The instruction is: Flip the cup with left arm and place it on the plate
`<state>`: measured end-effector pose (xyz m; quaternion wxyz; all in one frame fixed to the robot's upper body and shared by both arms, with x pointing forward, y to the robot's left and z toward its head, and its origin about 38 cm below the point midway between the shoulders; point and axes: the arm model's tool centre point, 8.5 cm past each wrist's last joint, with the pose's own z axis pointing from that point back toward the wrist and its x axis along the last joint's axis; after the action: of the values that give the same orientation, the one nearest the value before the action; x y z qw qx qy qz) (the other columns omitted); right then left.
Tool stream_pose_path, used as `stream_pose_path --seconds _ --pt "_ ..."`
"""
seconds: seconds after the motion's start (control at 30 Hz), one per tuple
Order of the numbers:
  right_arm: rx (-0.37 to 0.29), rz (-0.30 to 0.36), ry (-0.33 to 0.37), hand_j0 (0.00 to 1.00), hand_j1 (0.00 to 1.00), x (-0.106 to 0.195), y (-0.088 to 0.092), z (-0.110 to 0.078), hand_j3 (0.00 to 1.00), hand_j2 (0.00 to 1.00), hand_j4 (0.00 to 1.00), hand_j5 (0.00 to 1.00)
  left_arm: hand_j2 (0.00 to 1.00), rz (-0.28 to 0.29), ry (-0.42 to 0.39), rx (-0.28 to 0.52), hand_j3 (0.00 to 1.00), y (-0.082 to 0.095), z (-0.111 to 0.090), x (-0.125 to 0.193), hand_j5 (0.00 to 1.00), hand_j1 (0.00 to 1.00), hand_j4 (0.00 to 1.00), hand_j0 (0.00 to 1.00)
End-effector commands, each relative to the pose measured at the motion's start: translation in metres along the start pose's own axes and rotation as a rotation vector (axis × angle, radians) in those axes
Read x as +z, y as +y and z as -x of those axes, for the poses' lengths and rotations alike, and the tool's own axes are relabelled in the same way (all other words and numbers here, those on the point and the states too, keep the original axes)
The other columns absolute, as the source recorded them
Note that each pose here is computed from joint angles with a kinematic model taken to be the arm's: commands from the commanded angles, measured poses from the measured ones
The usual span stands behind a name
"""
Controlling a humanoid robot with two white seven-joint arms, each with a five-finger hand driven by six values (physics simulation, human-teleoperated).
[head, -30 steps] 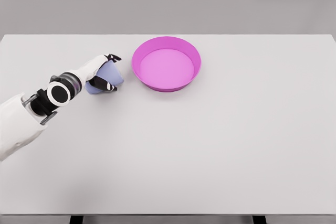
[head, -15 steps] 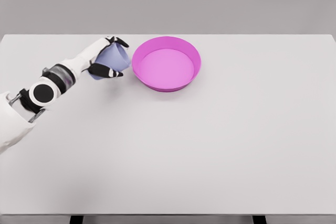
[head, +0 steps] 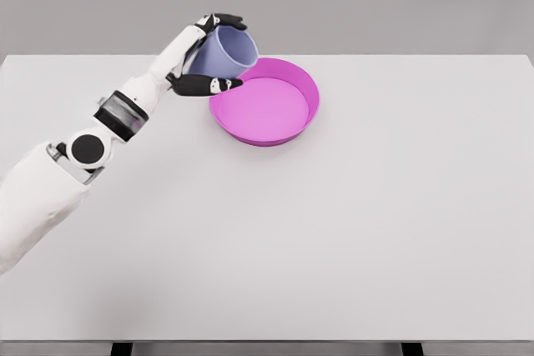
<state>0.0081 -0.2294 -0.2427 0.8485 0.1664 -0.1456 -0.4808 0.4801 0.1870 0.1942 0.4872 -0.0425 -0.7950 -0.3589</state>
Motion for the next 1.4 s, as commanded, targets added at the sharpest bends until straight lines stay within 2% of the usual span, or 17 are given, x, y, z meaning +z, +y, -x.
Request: stream_pose_path --seconds 0.0,0.13,0.2,0.27,0.33,0.43,0.57,0.73,0.8,0.83,0.97,1.07,1.17,1.37 --pt "0.001 -0.001 0.0 1.0 1.0 0.0 0.0 0.0 1.0 1.0 1.0 1.0 0.63 -0.029 -0.081 0.075 0.63 -0.015 0.005 -0.009 0.63 0.63 0.63 0.63" --pt "0.001 -0.001 0.0 1.0 1.0 0.0 0.0 0.0 1.0 1.0 1.0 1.0 0.63 -0.058 -0.106 0.165 0.63 -0.035 0.011 -0.019 0.63 0.63 0.63 0.63" --pt "0.001 -0.001 -0.001 1.0 1.0 0.0 0.0 0.0 1.0 1.0 1.0 1.0 0.63 -0.08 -0.144 0.223 0.63 -0.049 0.012 -0.024 0.63 0.63 0.63 0.63" --pt "0.001 -0.001 -0.001 1.0 1.0 0.0 0.0 0.0 1.0 1.0 1.0 1.0 0.63 -0.1 -0.125 0.278 0.63 -0.059 0.017 -0.029 0.63 0.63 0.63 0.63" --pt "0.001 -0.001 -0.001 1.0 1.0 0.0 0.0 0.0 1.0 1.0 1.0 1.0 0.63 -0.103 -0.117 0.298 0.63 -0.068 0.019 -0.031 0.63 0.63 0.63 0.63" --pt "0.0 -0.001 0.001 1.0 1.0 0.0 0.0 0.0 1.0 1.0 1.0 1.0 0.63 -0.137 -0.073 0.346 0.63 -0.073 0.032 -0.031 0.63 0.63 0.63 0.63" --pt "0.001 -0.001 -0.001 1.0 1.0 0.0 0.0 0.0 1.0 1.0 1.0 1.0 0.63 -0.211 -0.028 0.43 0.63 -0.077 0.046 -0.025 0.63 0.63 0.63 0.63" --pt "0.001 -0.001 -0.001 1.0 1.0 0.0 0.0 0.0 1.0 1.0 1.0 1.0 0.63 -0.211 -0.059 0.457 0.63 -0.084 0.037 -0.034 0.63 0.63 0.63 0.63" --pt "0.001 -0.001 -0.001 1.0 1.0 0.0 0.0 0.0 1.0 1.0 1.0 1.0 0.63 -0.234 -0.088 0.479 0.63 -0.081 0.029 -0.038 0.63 0.63 0.63 0.63" --pt "0.0 -0.001 0.001 1.0 1.0 0.0 0.0 0.0 1.0 1.0 1.0 1.0 0.63 -0.24 -0.128 0.496 0.63 -0.08 0.017 -0.04 0.63 0.63 0.63 0.63" --pt "0.001 -0.001 -0.001 1.0 1.0 0.0 0.0 0.0 1.0 1.0 1.0 1.0 0.64 -0.277 -0.169 0.522 0.64 -0.074 0.007 -0.046 0.64 0.64 0.64 0.64" --pt "0.001 -0.001 0.0 1.0 1.0 0.0 0.0 0.0 1.0 1.0 1.0 1.0 0.64 -0.305 -0.177 0.548 0.64 -0.075 0.005 -0.049 0.64 0.64 0.64 0.64" --pt "0.001 -0.001 0.0 1.0 1.0 0.0 0.0 0.0 1.0 1.0 1.0 1.0 0.64 -0.317 -0.18 0.589 0.64 -0.088 0.002 -0.055 0.64 0.64 0.64 0.64" --pt "0.001 -0.001 -0.001 1.0 1.0 0.0 0.0 0.0 1.0 1.0 1.0 1.0 0.65 -0.345 -0.118 0.609 0.65 -0.098 0.019 -0.055 0.65 0.65 0.65 0.65"
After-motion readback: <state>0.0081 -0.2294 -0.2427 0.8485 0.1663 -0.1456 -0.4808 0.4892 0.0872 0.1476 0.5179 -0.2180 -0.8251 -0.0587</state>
